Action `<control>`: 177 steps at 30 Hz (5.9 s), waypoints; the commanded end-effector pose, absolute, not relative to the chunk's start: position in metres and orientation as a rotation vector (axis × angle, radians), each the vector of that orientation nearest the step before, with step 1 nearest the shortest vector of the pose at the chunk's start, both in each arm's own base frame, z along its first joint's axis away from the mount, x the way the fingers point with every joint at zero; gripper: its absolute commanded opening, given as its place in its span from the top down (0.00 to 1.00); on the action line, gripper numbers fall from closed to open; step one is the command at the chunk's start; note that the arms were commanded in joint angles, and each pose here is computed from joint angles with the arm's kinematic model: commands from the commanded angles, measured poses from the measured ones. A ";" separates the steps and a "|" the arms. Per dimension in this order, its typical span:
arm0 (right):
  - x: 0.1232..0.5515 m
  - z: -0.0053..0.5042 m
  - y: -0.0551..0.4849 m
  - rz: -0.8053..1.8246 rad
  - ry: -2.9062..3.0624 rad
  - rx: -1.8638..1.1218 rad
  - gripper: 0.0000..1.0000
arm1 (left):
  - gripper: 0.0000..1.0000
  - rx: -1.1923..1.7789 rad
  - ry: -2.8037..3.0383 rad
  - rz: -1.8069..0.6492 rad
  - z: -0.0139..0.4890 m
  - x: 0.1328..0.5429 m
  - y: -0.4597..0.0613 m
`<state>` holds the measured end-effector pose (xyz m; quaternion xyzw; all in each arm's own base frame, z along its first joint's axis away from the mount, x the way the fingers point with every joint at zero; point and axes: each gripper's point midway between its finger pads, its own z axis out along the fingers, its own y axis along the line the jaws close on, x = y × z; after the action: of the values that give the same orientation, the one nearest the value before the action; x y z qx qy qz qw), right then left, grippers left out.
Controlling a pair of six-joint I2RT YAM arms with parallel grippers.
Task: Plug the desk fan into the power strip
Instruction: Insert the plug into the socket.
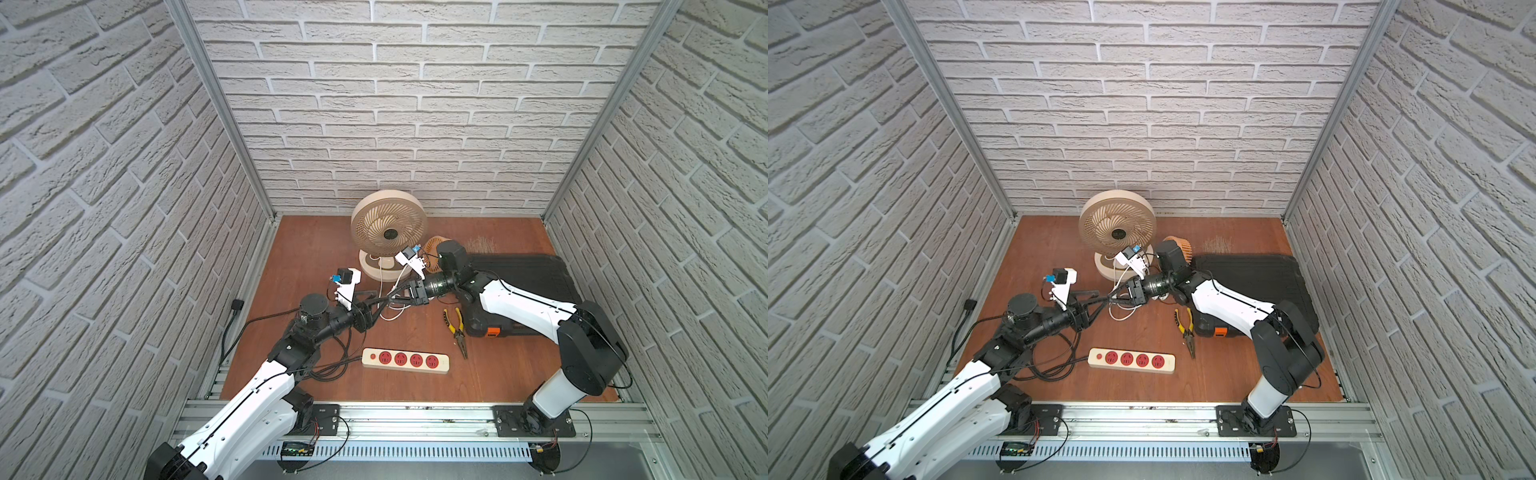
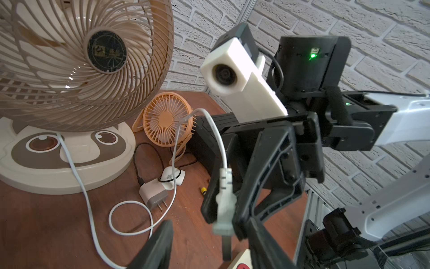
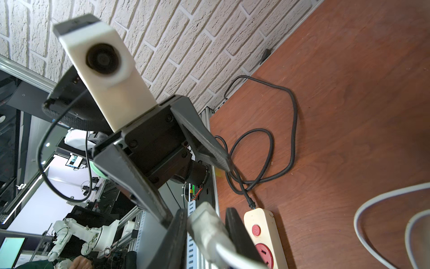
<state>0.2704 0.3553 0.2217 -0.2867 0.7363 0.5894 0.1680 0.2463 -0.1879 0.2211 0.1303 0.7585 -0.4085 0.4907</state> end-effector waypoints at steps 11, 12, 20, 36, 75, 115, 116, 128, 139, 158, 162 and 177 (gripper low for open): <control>0.283 0.250 0.355 1.661 2.043 -0.727 0.97 | 0.64 0.338 1.817 -1.084 0.223 0.247 -0.201; 0.284 0.250 0.355 1.658 2.047 -0.723 0.97 | 0.69 0.340 1.822 -1.090 0.223 0.247 -0.202; 0.286 0.253 0.356 1.660 2.037 -0.714 0.97 | 0.98 0.363 1.830 -1.120 0.225 0.247 -0.209; 0.269 0.269 0.345 1.755 1.935 -0.875 0.50 | 1.00 0.392 1.768 -1.167 0.239 0.241 -0.213; 0.252 0.207 0.313 1.059 2.061 -1.051 0.97 | 0.27 -0.075 2.231 -0.702 0.169 0.248 -0.129; 0.184 0.078 0.380 0.424 2.006 -1.565 0.97 | 0.29 -0.612 2.576 -0.594 0.047 0.166 -0.079; 0.185 0.077 0.379 0.411 2.006 -1.565 0.97 | 0.29 -0.612 2.575 -0.594 0.047 0.166 -0.079; 0.173 0.064 0.384 0.480 2.028 -1.610 0.97 | 0.29 -0.605 2.571 -0.610 0.048 0.168 -0.081; 0.167 0.072 0.375 0.479 2.032 -1.584 0.97 | 0.29 -0.606 2.563 -0.612 0.050 0.169 -0.081; 0.163 0.026 0.357 0.453 2.100 -1.531 0.97 | 0.29 -0.606 2.546 -0.696 0.058 0.169 -0.090; 0.157 0.014 0.347 0.449 2.140 -1.531 0.97 | 0.29 -0.608 2.533 -0.726 0.062 0.169 -0.093; 0.150 0.007 0.312 0.302 2.209 -1.601 0.97 | 0.30 -0.617 2.507 -0.847 0.071 0.165 -0.104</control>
<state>0.1703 0.3665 0.0587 -0.5514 0.7552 0.1858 0.3020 0.1614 -0.0990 0.0636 -0.2267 0.9082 -0.2883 0.2017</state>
